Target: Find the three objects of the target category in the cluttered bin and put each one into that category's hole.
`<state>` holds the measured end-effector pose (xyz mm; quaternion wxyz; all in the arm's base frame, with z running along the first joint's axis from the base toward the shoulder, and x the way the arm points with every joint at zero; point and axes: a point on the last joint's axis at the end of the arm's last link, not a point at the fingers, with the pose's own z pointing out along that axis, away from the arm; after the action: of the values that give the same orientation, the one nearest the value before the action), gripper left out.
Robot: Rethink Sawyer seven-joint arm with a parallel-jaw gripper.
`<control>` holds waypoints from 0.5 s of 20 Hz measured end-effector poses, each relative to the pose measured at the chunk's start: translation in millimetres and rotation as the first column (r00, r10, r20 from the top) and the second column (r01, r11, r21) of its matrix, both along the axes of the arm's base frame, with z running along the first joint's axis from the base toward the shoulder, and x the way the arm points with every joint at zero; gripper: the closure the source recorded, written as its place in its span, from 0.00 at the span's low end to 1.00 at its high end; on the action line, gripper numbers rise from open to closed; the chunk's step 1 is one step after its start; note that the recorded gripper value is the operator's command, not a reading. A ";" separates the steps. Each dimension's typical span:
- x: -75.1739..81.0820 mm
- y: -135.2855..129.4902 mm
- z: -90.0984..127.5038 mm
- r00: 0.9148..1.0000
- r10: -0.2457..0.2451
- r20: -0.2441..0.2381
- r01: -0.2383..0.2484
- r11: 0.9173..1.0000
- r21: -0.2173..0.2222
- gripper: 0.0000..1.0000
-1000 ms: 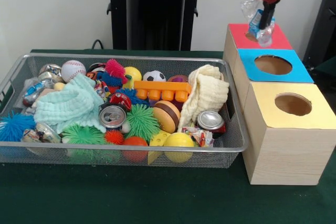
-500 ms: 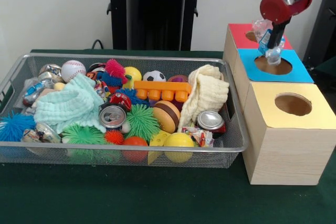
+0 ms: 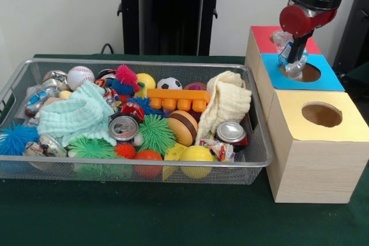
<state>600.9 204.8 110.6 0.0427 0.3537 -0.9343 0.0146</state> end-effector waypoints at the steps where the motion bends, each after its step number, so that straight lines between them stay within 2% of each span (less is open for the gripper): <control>1: 2.1 -0.1 -1.2 1.000 -0.003 0.006 0.003 1.000 -0.001 1.00; 10: 8.9 0.9 -4.7 1.000 -0.023 0.015 0.023 1.000 0.000 1.00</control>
<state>609.8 205.7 105.9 0.0360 0.3428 -0.9386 0.0167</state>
